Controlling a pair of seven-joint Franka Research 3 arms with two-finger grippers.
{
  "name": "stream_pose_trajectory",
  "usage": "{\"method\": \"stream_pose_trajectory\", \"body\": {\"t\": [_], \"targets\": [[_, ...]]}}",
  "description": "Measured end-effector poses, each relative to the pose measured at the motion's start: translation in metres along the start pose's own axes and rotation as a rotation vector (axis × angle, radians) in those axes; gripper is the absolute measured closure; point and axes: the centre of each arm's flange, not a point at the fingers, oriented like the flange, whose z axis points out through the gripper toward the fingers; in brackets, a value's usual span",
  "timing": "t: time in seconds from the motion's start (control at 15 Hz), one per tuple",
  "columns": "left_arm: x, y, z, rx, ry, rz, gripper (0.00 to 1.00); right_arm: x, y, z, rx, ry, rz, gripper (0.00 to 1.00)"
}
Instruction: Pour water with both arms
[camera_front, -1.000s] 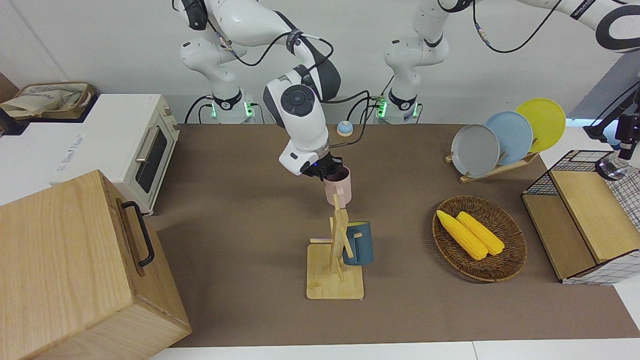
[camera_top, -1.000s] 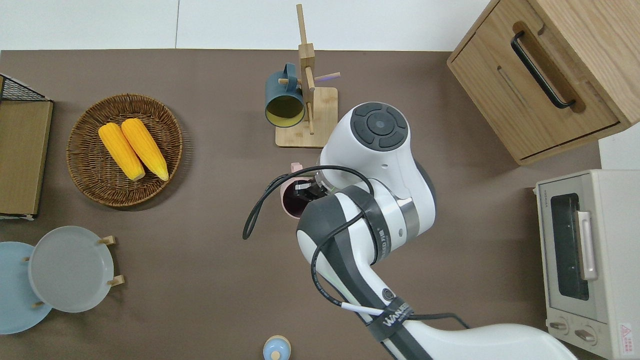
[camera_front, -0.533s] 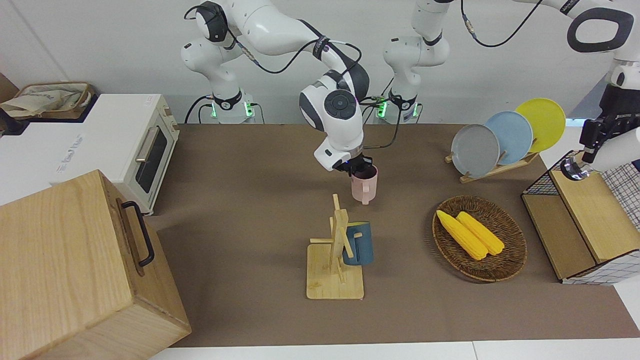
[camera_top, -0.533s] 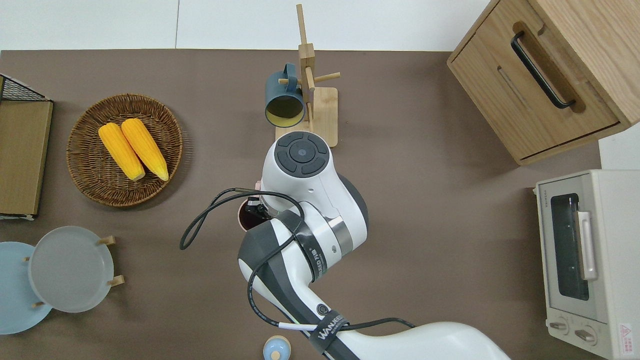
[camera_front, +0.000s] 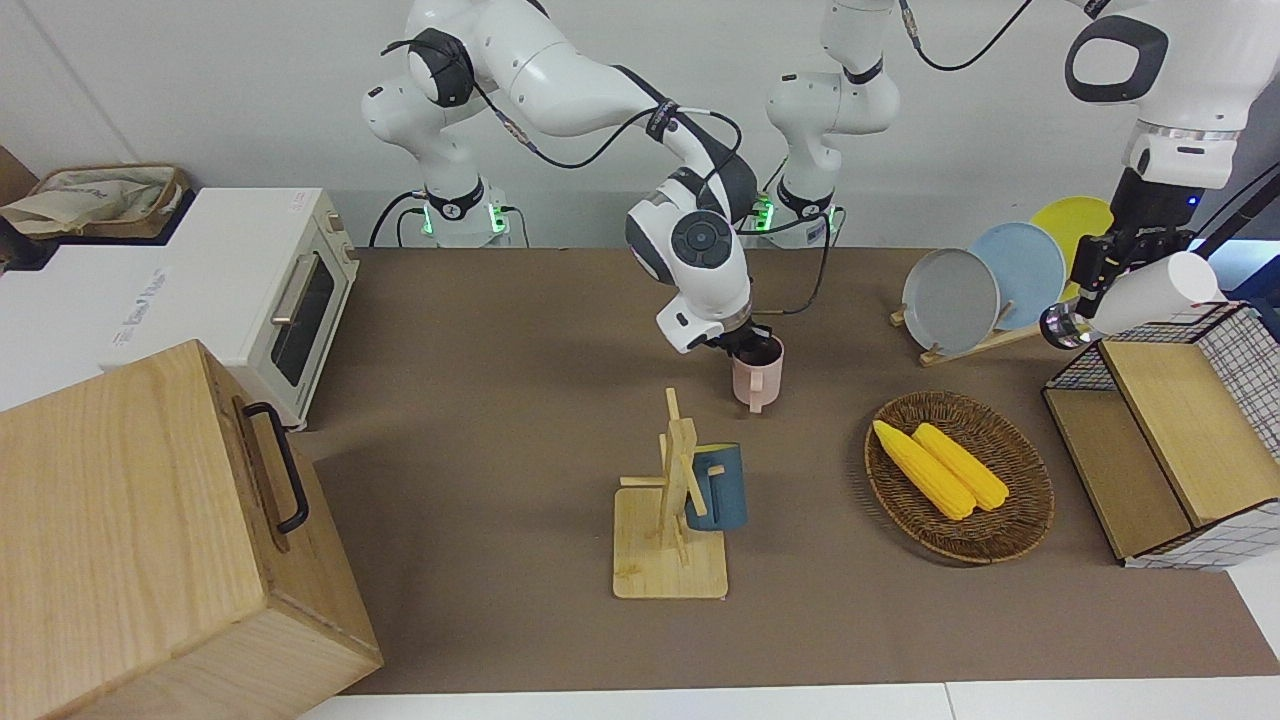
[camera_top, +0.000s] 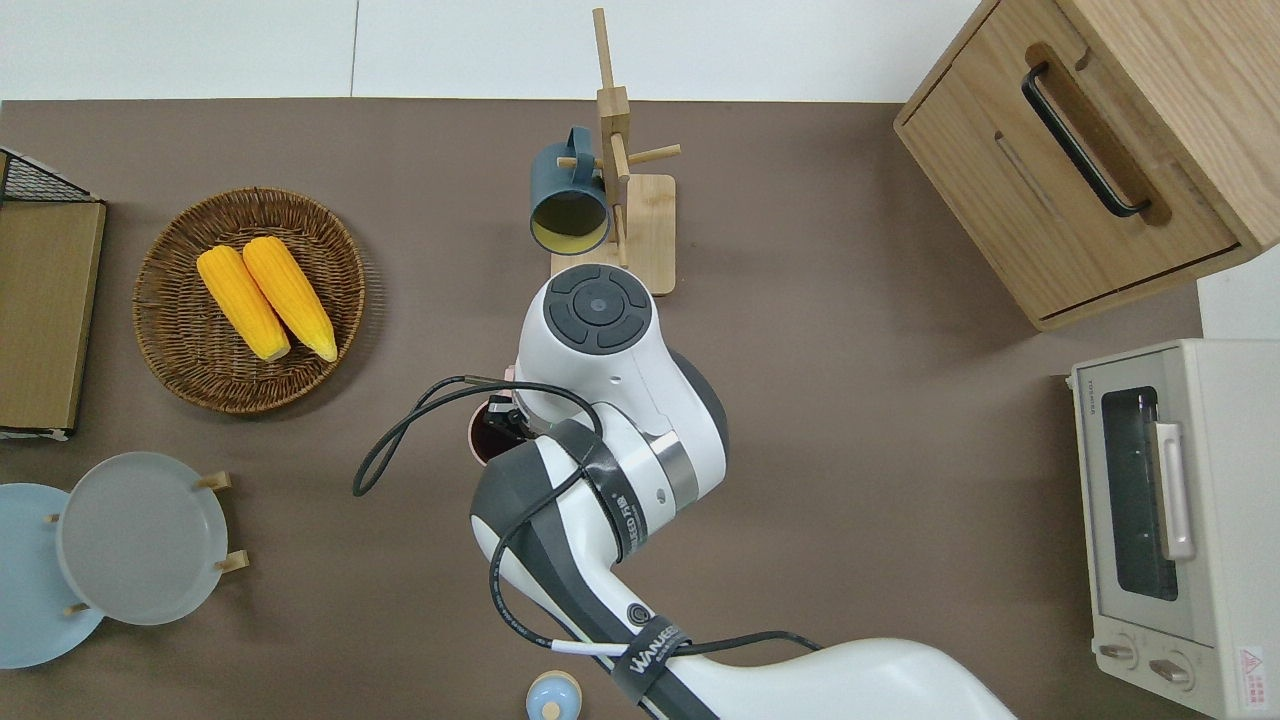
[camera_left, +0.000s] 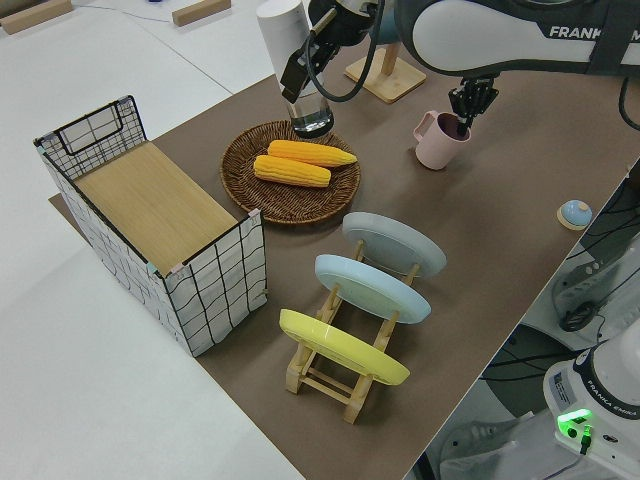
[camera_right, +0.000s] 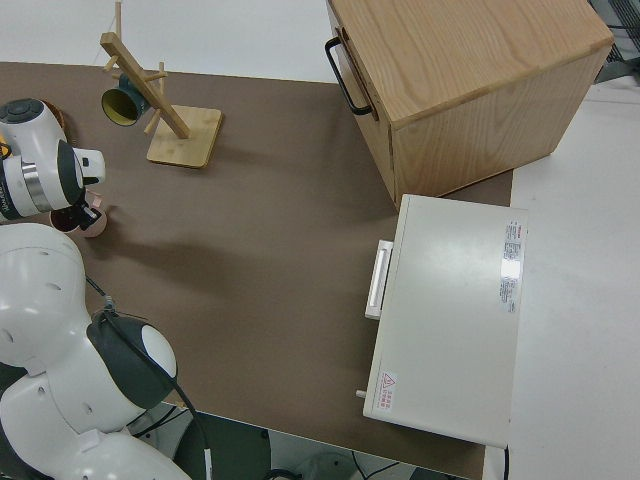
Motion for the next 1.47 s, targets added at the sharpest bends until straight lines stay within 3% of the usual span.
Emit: {"method": "stream_pose_trajectory", "body": {"t": [0.2, 0.4, 0.67, 0.73, 0.8, 0.93, 1.2, 1.47], "targets": [[-0.036, 0.030, 0.002, -0.009, -0.040, 0.007, 0.36, 0.004, 0.001, -0.001, 0.006, 0.005, 0.006, 0.94], [-0.069, 0.058, 0.005, -0.022, -0.070, 0.031, 0.36, 0.013, 0.001, -0.005, 0.034, 0.029, 0.018, 0.63], [-0.093, 0.074, 0.015, -0.030, -0.103, 0.053, 0.36, 0.024, 0.005, -0.017, 0.043, 0.037, 0.035, 0.23], [-0.097, 0.078, 0.018, -0.030, -0.111, 0.060, 0.36, 0.029, 0.009, -0.023, 0.041, 0.035, 0.043, 0.16], [-0.105, 0.086, 0.024, -0.031, -0.125, 0.077, 0.36, 0.036, 0.014, -0.039, 0.044, 0.034, 0.055, 0.02], [-0.120, 0.112, 0.039, -0.027, -0.158, 0.118, 0.36, 0.044, 0.032, -0.092, 0.051, 0.035, 0.078, 0.00], [-0.150, 0.159, 0.061, -0.014, -0.212, 0.194, 0.36, 0.051, 0.075, -0.171, 0.049, 0.033, 0.093, 0.00], [-0.171, 0.197, 0.072, -0.004, -0.215, 0.220, 0.36, 0.069, 0.130, -0.219, 0.025, 0.044, 0.032, 0.00]]}}
